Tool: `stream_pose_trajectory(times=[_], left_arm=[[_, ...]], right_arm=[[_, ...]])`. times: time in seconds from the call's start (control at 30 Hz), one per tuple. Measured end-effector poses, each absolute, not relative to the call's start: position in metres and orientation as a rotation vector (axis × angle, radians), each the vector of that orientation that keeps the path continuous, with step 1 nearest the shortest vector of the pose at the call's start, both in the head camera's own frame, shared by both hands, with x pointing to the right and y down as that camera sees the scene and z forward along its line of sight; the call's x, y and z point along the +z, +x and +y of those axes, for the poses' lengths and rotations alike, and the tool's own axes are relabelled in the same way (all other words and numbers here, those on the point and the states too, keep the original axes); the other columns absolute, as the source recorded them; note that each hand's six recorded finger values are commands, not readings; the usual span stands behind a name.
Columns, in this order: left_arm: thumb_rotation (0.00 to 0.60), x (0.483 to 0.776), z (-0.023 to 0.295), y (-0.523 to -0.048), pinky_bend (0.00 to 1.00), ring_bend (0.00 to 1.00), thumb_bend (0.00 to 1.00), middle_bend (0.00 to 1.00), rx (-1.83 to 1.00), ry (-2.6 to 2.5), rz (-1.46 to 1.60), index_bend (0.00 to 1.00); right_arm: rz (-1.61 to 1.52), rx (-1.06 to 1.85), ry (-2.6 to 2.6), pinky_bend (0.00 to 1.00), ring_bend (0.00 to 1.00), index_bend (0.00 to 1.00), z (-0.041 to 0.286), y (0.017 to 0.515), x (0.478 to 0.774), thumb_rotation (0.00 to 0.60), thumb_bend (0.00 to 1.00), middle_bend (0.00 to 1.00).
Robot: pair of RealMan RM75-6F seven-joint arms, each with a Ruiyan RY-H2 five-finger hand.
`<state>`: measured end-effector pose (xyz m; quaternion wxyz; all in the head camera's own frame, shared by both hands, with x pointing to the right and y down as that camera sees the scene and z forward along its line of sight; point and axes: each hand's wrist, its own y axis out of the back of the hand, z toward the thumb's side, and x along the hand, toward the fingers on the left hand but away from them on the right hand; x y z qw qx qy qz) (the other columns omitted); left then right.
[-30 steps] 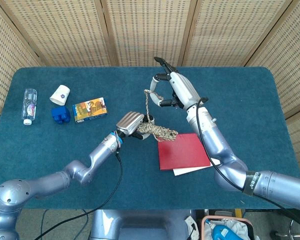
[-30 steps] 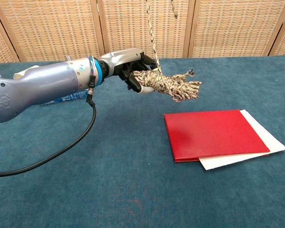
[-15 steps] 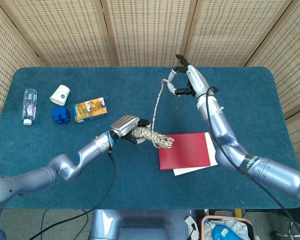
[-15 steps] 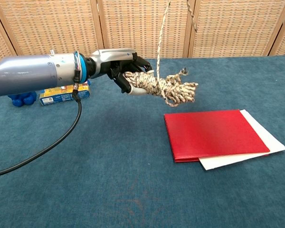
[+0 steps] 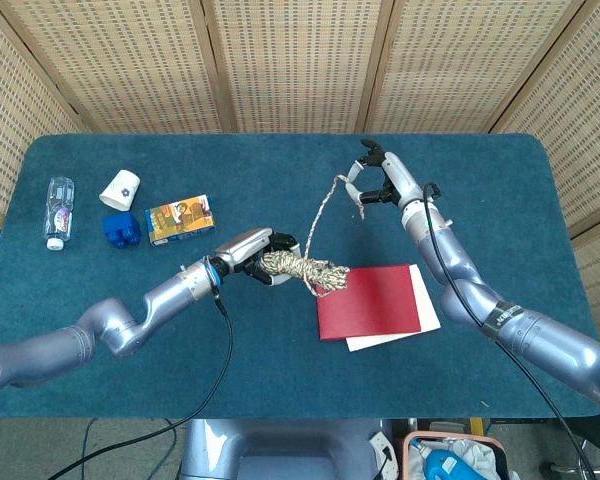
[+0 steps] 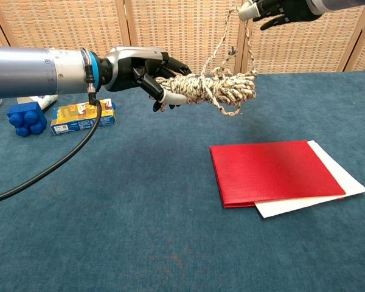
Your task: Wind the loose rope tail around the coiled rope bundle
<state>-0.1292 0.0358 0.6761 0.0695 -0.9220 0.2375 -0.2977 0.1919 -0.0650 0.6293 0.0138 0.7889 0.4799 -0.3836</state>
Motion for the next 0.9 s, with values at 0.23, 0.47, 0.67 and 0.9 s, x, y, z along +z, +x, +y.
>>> stream_pose_trajectory(times=[0.23,0.47,0.67,0.9], left_arm=[[0.600,0.668,0.032,-0.132,0.63,0.53,0.56,0.61,-0.877,-2.834,0.727,0.80],[0.600,0.665,0.018,-0.135,0.63,0.53,0.56,0.61,-0.841,-2.841,0.848,0.80],[0.600,0.667,0.002,-0.139,0.63,0.53,0.56,0.61,-0.838,-2.811,1.005,0.81],[0.600,0.675,-0.013,-0.142,0.63,0.53,0.56,0.61,-0.855,-2.749,1.195,0.81]], right_arm=[[1.368,-1.239,2.393,0.00,0.00,0.73,-0.056,0.207,0.646,0.600,0.49,0.00],[1.390,-1.274,2.344,0.00,0.00,0.73,-0.046,0.227,0.657,0.600,0.49,0.00],[1.403,-1.312,2.343,0.00,0.00,0.73,-0.028,0.238,0.662,0.600,0.49,0.00],[1.376,-1.365,2.416,0.00,0.00,0.73,-0.004,0.241,0.658,0.600,0.49,0.00]])
